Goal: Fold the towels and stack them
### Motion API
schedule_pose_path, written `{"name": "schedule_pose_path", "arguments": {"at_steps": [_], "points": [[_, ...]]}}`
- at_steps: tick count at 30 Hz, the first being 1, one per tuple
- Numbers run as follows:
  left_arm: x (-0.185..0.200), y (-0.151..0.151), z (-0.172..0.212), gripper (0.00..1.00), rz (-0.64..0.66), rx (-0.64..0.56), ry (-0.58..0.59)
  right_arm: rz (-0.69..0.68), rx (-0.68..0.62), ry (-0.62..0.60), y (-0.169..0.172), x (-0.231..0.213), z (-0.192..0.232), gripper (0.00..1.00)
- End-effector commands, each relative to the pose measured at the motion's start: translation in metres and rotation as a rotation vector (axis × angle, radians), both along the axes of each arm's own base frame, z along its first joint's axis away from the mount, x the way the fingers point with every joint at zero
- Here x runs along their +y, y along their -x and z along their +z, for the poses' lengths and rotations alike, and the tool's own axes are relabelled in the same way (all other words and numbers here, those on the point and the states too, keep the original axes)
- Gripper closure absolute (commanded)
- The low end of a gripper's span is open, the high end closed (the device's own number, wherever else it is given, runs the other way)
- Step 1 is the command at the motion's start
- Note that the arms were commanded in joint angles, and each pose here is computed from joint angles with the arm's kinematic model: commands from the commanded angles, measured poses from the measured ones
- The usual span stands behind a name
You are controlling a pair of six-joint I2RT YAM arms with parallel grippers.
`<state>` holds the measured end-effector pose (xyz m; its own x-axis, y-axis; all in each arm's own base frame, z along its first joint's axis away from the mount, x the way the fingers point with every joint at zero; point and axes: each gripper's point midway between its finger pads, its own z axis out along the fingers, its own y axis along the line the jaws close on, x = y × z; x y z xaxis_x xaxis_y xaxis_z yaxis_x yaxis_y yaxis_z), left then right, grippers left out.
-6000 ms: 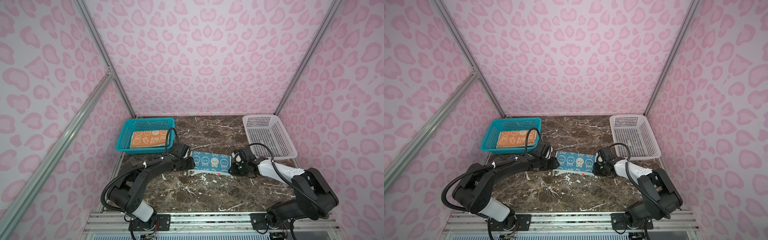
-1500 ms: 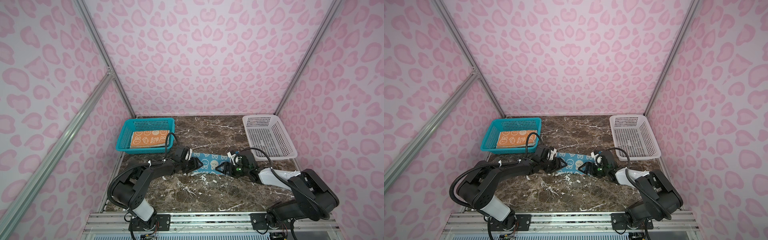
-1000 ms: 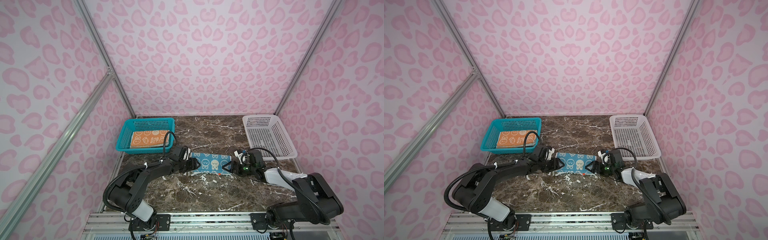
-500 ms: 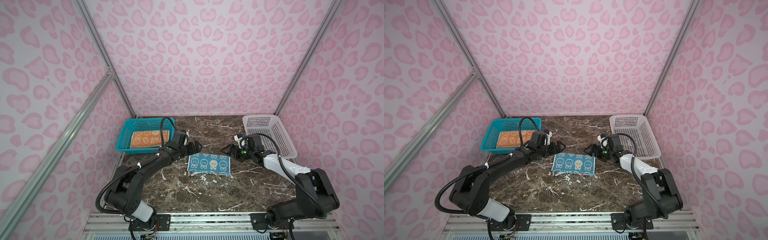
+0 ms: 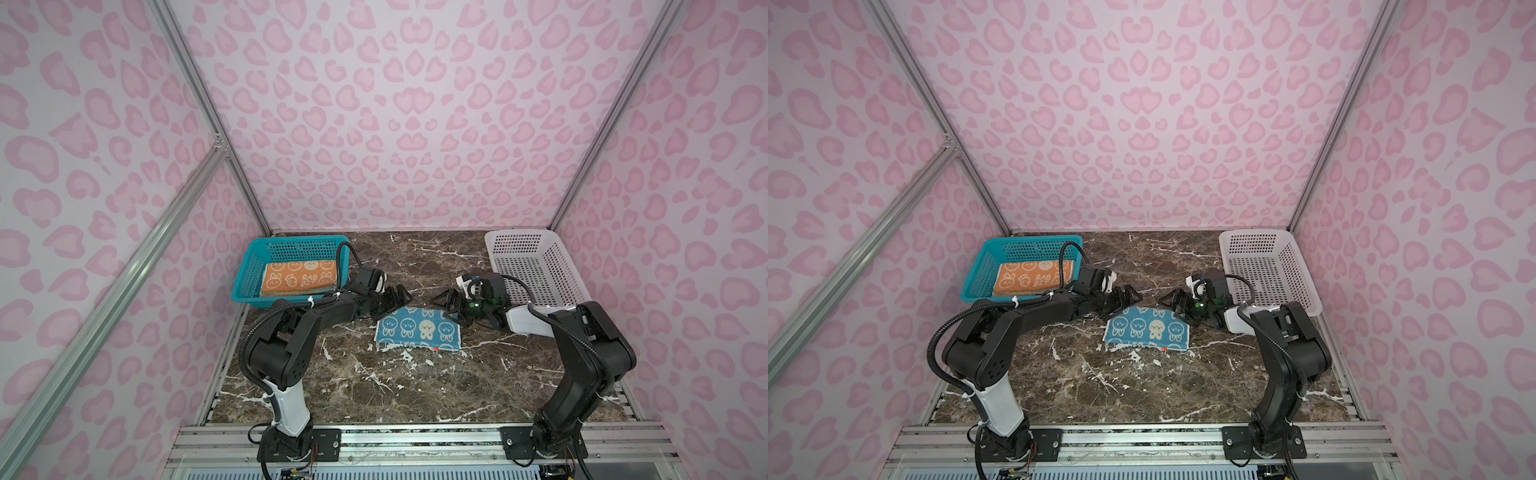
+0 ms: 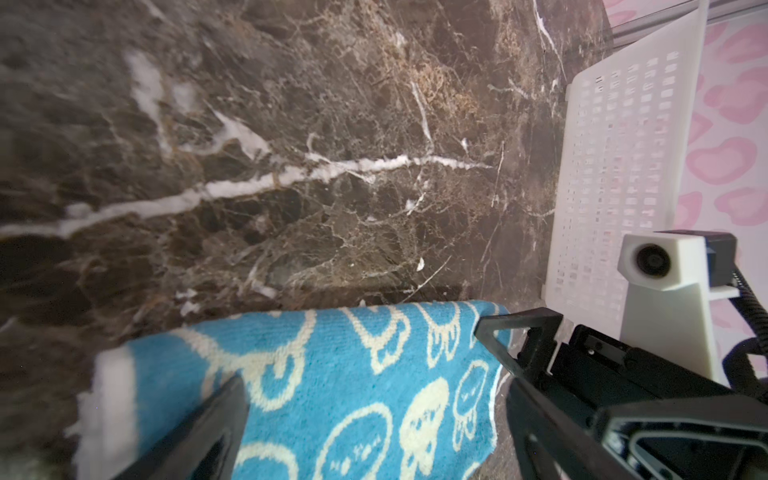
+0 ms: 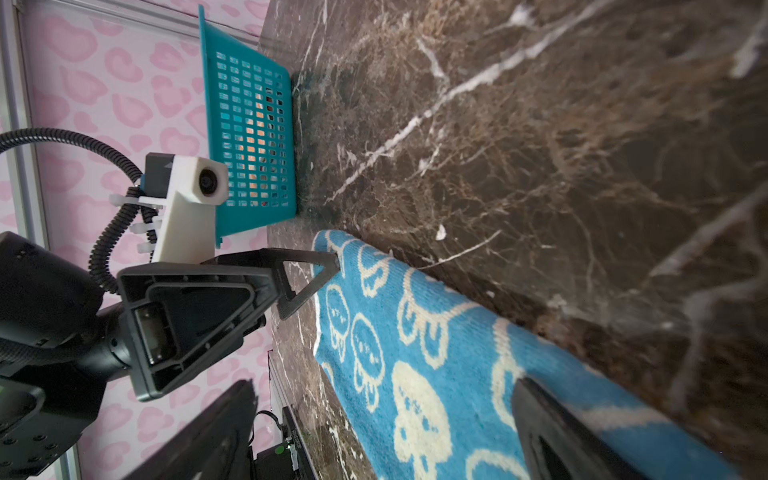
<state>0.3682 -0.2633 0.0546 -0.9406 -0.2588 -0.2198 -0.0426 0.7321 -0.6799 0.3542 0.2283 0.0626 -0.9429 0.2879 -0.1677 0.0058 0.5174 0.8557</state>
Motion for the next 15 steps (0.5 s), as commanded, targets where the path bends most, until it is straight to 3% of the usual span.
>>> {"name": "schedule_pose_path", "arguments": {"at_steps": [1,8,15], "points": [[0.009,0.005,-0.02,0.02,-0.008,0.017,-0.042,0.01,-0.007,0.006,0.001,-0.002,-0.012,0.02],[0.023,0.011,-0.026,0.02,-0.01,-0.003,-0.105,0.023,0.013,0.141,0.006,-0.022,-0.033,0.02],[0.021,-0.005,0.025,0.02,-0.043,-0.107,-0.131,0.057,-0.04,0.239,0.001,-0.032,-0.002,0.02]]}}
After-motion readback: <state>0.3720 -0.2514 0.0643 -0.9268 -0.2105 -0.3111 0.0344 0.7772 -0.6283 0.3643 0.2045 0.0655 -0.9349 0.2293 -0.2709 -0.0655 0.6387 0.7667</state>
